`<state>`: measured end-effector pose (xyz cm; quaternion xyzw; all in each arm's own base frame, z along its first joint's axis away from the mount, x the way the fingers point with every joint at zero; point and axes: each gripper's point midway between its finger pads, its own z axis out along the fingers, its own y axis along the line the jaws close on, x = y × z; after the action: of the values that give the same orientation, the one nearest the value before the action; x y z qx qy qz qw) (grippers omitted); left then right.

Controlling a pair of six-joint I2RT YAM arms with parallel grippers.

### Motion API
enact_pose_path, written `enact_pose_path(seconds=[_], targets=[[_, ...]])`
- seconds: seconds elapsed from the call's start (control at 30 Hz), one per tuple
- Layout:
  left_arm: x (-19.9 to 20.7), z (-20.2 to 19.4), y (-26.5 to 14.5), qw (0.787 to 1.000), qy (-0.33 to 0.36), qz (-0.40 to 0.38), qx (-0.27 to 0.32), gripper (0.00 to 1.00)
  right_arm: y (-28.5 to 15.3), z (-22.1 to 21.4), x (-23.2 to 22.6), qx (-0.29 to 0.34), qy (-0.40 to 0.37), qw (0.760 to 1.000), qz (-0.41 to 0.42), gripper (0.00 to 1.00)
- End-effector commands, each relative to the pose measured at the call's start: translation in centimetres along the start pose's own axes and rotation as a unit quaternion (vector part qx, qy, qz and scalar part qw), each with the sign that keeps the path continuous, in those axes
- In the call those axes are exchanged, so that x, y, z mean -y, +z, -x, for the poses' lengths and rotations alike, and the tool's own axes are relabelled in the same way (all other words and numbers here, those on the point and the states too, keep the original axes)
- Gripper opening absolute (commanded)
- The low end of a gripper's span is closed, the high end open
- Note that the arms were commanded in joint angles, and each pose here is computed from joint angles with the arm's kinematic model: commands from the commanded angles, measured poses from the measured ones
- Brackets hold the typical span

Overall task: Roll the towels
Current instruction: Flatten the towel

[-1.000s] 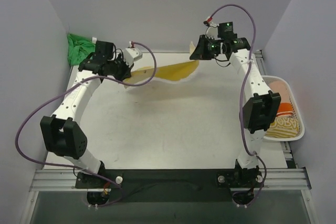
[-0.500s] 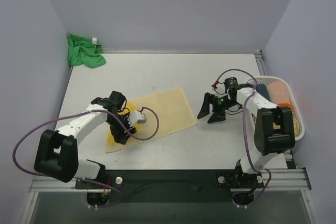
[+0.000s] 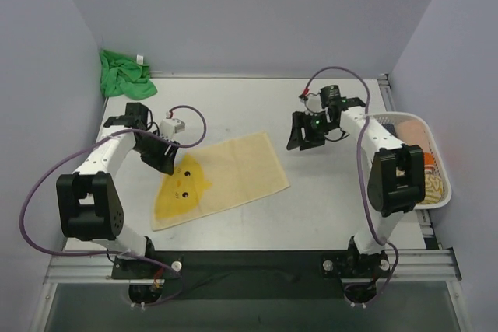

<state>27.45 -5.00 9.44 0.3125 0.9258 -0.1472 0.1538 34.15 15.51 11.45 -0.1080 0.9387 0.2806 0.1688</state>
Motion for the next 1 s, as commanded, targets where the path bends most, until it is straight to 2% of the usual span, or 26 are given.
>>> enact_pose_path(seconds=[0.0, 0.17, 0.3, 0.47, 0.6, 0.8, 0.83, 0.93, 0.97], targets=[[-4.0, 0.9, -0.1, 0.994, -0.099, 0.042, 0.022, 0.61, 3.5, -1.4, -0.9, -0.062, -0.053, 0.996, -0.021, 0.53], [-7.5, 0.6, 1.3, 0.985, -0.147, 0.087, 0.017, 0.58, 6.8, -1.7, -2.3, -0.095, -0.065, 0.993, -0.014, 0.46], [-8.7, 1.6, 2.4, 0.983, -0.157, 0.094, 0.027, 0.49, 8.5, -2.2, -2.5, -0.111, -0.061, 0.992, -0.017, 0.44], [-10.2, 2.2, 4.0, 0.982, -0.158, 0.099, 0.021, 0.49, 9.6, -3.2, -2.2, -0.130, -0.059, 0.989, -0.029, 0.44], [-9.6, 2.3, 5.2, 0.986, -0.144, 0.080, 0.013, 0.56, 10.0, -4.4, -1.5, -0.151, -0.054, 0.986, -0.044, 0.44], [-8.0, 1.3, 6.9, 0.991, -0.115, 0.069, -0.019, 0.54, 10.1, -6.7, -0.5, -0.191, -0.052, 0.979, -0.057, 0.44], [-7.9, 1.1, 7.0, 0.991, -0.111, 0.072, -0.024, 0.53, 10.0, -7.0, -0.3, -0.197, -0.052, 0.977, -0.059, 0.44], [-7.9, 0.2, 7.1, 0.991, -0.101, 0.077, -0.038, 0.40, 9.5, -8.1, 0.3, -0.218, -0.053, 0.972, -0.073, 0.44], [-8.0, 0.0, 7.1, 0.991, -0.099, 0.080, -0.041, 0.31, 9.2, -8.6, 0.5, -0.224, -0.053, 0.970, -0.078, 0.43]])
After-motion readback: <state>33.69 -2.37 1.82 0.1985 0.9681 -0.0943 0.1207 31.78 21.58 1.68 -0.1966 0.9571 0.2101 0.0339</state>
